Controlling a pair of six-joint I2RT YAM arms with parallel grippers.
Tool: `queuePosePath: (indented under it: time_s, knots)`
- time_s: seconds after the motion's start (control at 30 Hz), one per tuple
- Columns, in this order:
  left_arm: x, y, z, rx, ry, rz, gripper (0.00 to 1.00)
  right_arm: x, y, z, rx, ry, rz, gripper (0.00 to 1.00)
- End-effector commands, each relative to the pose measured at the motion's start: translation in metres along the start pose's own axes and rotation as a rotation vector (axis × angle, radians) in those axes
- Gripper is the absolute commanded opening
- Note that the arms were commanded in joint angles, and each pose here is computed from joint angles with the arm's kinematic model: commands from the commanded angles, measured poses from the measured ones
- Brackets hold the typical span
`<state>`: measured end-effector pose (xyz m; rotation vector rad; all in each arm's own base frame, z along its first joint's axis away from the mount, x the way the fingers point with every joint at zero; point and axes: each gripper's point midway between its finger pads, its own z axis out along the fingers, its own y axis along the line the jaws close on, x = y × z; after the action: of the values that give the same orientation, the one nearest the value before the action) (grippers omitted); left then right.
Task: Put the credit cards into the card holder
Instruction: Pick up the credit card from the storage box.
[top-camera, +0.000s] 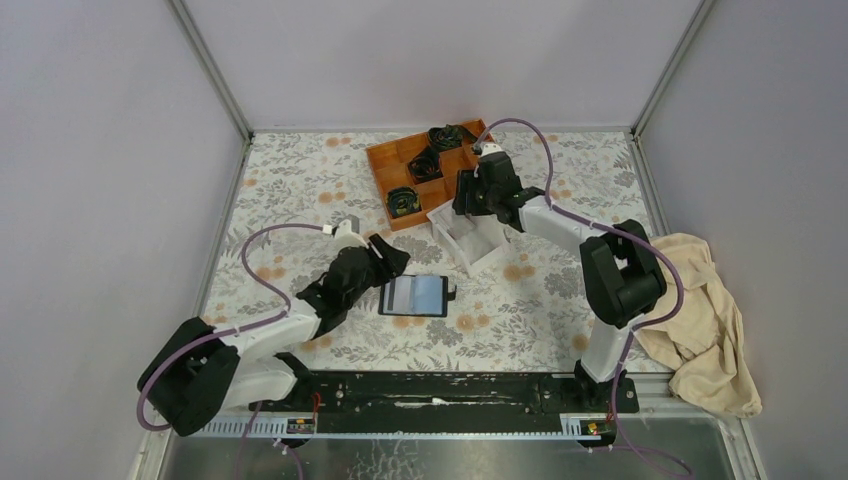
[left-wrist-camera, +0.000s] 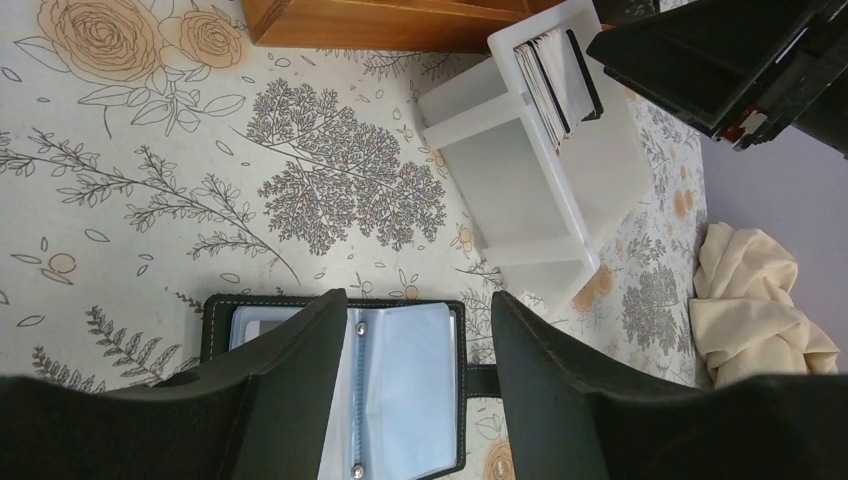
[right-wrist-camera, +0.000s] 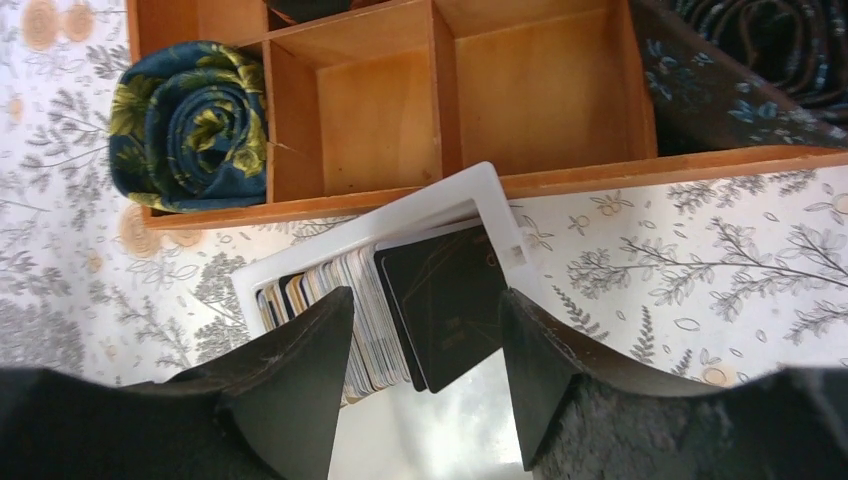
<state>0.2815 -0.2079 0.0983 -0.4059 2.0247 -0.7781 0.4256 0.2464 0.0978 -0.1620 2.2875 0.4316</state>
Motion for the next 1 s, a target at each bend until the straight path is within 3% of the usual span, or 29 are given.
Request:
queuePosePath:
  time_s: [0.0, 0.67, 0.97]
  knots:
    - [-0.018, -0.025, 0.010, 0.071, -0.050, -0.007, 0.63, -0.027, 0.013, 0.004, -0.113, -0.047, 0.058, 0.63]
    - [-0.013, -0.048, 0.055, 0.095, 0.000, -0.004, 0.60, -0.002, 0.018, 0.011, -0.222, 0.050, 0.192, 0.60]
    - [-0.007, -0.056, 0.072, 0.116, 0.035, -0.016, 0.59, -0.007, 0.023, 0.000, -0.249, 0.041, 0.204, 0.54]
